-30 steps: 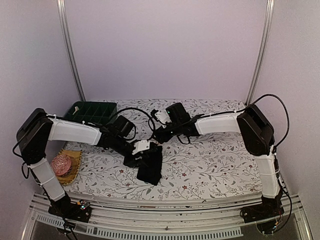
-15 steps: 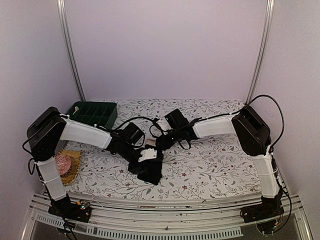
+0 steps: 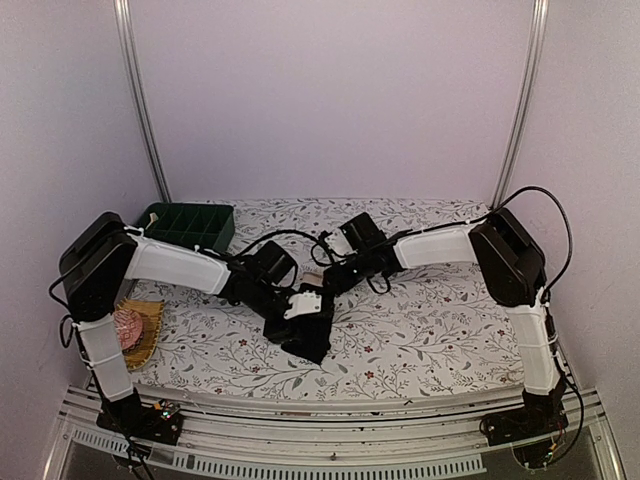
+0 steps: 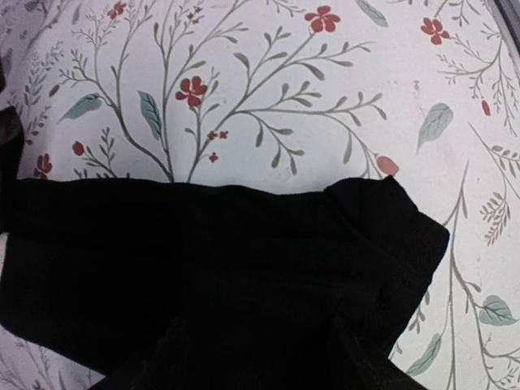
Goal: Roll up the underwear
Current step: Smooth out the underwear at the center of the board, then pick up the underwear from the center of the board.
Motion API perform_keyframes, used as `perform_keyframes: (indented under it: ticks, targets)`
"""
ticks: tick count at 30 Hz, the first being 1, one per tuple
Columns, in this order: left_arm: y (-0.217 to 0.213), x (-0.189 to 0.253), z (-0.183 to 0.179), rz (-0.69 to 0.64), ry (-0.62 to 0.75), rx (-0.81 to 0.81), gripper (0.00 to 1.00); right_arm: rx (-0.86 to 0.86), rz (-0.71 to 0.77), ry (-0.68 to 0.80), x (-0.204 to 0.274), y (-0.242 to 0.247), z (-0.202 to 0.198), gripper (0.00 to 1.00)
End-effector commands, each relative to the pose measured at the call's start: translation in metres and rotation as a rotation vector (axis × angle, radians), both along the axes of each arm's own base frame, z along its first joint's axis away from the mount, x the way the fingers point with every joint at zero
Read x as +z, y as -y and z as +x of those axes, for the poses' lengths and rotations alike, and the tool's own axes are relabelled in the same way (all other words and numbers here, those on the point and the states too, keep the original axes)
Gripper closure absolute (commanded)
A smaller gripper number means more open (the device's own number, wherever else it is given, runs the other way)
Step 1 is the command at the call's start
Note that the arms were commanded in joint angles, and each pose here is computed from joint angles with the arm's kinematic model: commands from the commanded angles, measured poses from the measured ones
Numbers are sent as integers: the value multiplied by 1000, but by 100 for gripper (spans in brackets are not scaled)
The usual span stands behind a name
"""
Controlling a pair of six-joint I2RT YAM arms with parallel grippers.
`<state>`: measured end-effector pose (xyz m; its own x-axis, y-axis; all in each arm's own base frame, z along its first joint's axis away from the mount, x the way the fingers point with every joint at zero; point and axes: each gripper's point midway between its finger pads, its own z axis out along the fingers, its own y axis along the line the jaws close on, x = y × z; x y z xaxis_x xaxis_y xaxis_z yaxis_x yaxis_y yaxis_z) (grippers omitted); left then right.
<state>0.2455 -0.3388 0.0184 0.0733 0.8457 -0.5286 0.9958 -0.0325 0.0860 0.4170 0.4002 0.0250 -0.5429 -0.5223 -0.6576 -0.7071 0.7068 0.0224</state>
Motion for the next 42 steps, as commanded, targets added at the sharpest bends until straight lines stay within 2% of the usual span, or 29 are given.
perform_keyframes:
  ticks: [1,5,7,11,12,15,19,26,33,39,42]
  targets:
    - [19,15,20,-24,77,15,36,-76,-6,33,26,41,27,32]
    - [28,58,26,-107,137,-1,19,52,69,133,76,30,19,25]
    - [27,81,25,-145,181,-14,3,85,84,185,102,32,13,22]
    - [17,113,14,-198,281,-83,1,119,109,288,147,47,-7,17]
    - [13,111,6,-200,295,-122,1,124,127,325,164,53,-16,16]
    - [3,100,-12,-194,376,-249,1,152,129,384,172,68,-50,12]
    - [-7,68,-6,-109,508,-312,2,195,123,496,182,78,-94,6]
    - [-1,26,15,12,512,-301,12,167,145,524,173,96,-133,5]
    - [8,-2,9,70,499,-322,19,152,172,528,171,104,-152,6]
    - [5,-23,-4,129,488,-359,34,152,178,569,177,106,-161,7]
    - [7,-30,-11,142,465,-368,49,162,175,594,181,105,-166,8]
